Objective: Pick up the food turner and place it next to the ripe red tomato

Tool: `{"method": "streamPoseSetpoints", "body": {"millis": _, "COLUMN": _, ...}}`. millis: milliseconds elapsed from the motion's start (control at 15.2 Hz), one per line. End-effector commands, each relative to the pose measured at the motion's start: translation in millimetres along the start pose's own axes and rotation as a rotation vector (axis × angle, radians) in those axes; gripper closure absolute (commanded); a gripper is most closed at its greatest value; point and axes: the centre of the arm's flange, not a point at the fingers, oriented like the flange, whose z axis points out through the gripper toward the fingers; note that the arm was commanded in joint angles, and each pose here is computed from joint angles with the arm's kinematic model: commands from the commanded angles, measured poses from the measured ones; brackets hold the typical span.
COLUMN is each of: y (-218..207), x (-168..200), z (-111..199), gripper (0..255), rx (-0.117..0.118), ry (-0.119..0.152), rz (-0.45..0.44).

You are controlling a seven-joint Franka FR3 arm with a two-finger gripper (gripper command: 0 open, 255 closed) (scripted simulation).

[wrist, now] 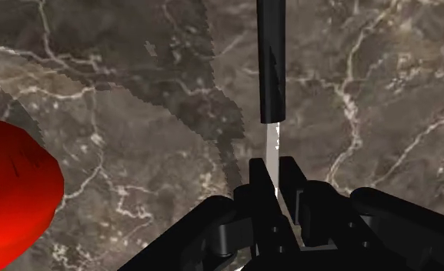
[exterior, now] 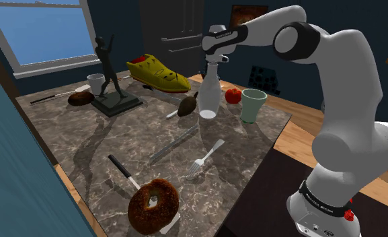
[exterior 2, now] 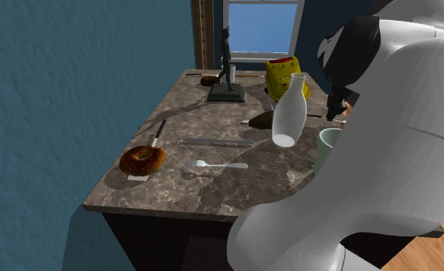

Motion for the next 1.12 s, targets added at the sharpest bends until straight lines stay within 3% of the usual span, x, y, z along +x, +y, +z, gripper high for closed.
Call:
{"method": "streamPoseSetpoints", "body": {"millis": 0, "y": 1, "x": 1, "z": 6, "gripper": 255, "rx": 0.0, "ry": 0.0, "rz": 0.0}}
{"method": "streamPoseSetpoints", "body": {"millis": 462, "y": 0, "x": 1, "z": 6, "gripper": 255, "rx": 0.0, "ry": 0.0, "rz": 0.0}}
{"method": "streamPoseSetpoints", "body": {"millis": 528, "y": 0, "x": 1, "z": 6, "gripper": 0, "rx": 0.0, "ry": 0.0, "rz": 0.0}}
{"method": "streamPoseSetpoints", "body": {"millis": 858, "y": 0, "x": 1, "z": 6, "gripper": 0, "rx": 0.0, "ry": 0.0, "rz": 0.0}}
{"method": "streamPoseSetpoints", "body": {"millis": 1056, "y": 1, "x": 1, "z": -33, "gripper": 0, "rx": 0.0, "ry": 0.0, "rz": 0.0}}
